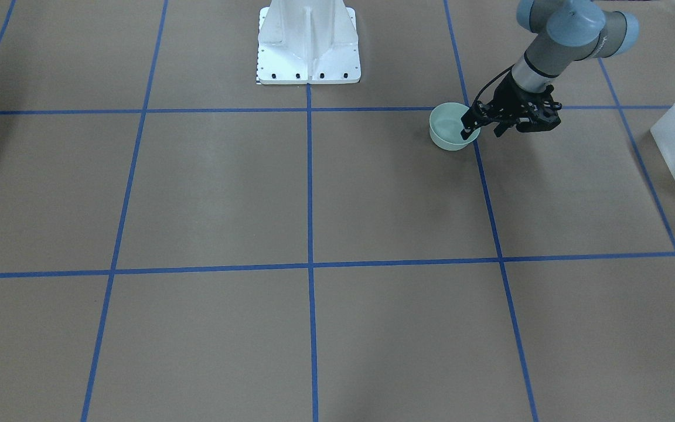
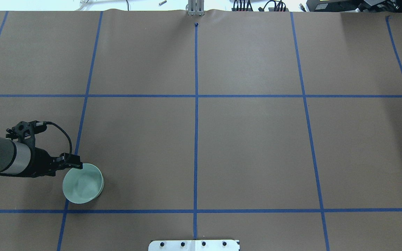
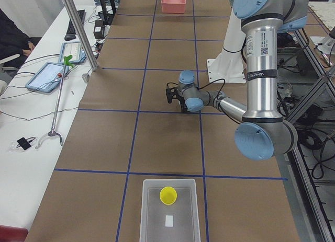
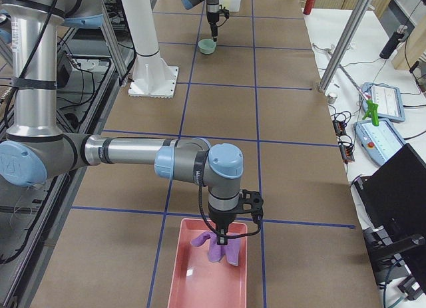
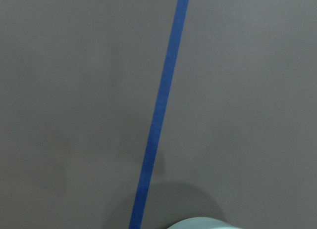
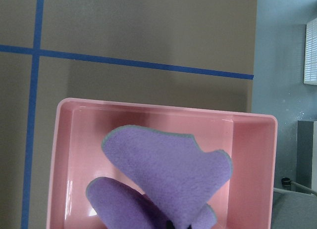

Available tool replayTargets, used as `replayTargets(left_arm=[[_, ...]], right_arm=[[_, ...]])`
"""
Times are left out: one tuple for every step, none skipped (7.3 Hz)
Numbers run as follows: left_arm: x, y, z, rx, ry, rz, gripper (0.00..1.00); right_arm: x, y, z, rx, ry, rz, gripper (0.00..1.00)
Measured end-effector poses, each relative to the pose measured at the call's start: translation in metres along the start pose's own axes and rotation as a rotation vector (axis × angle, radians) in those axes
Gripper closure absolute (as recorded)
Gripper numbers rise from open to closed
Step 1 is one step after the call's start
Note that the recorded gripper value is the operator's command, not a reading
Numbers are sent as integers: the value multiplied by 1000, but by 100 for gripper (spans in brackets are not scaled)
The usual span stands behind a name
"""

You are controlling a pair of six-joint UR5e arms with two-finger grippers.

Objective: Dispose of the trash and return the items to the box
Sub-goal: 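Reach left gripper to the green bowl while the right lowers cloth into pink bin, then grip the green bowl rim with the left gripper and lift it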

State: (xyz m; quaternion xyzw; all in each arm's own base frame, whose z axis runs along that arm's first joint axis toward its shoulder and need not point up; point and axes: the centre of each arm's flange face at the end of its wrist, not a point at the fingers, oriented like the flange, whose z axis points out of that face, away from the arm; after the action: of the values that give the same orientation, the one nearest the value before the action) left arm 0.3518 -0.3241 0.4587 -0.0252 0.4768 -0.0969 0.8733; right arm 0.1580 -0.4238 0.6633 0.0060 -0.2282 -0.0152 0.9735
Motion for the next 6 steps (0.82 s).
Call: replayTargets(left_arm=[[0,5,6,-11,-7,7,7],[1,9,9,-19,-9,13,19],[2,12,11,-26,-9,18,59],[3,14,11,-31,-7,20,100],[4,15,11,-35,-6,21,100],[5,16,10,-37,-3,22,100]], right_arm=[[2,1,3,-8,7,4,100],[4,1,5,-14,17,5,100],[5,2,5,-17,26,5,100],[6,3,6,-19,30,6,100],[7,3,7,-22,34,7,100],[8,4,9,-26,38,9,100]])
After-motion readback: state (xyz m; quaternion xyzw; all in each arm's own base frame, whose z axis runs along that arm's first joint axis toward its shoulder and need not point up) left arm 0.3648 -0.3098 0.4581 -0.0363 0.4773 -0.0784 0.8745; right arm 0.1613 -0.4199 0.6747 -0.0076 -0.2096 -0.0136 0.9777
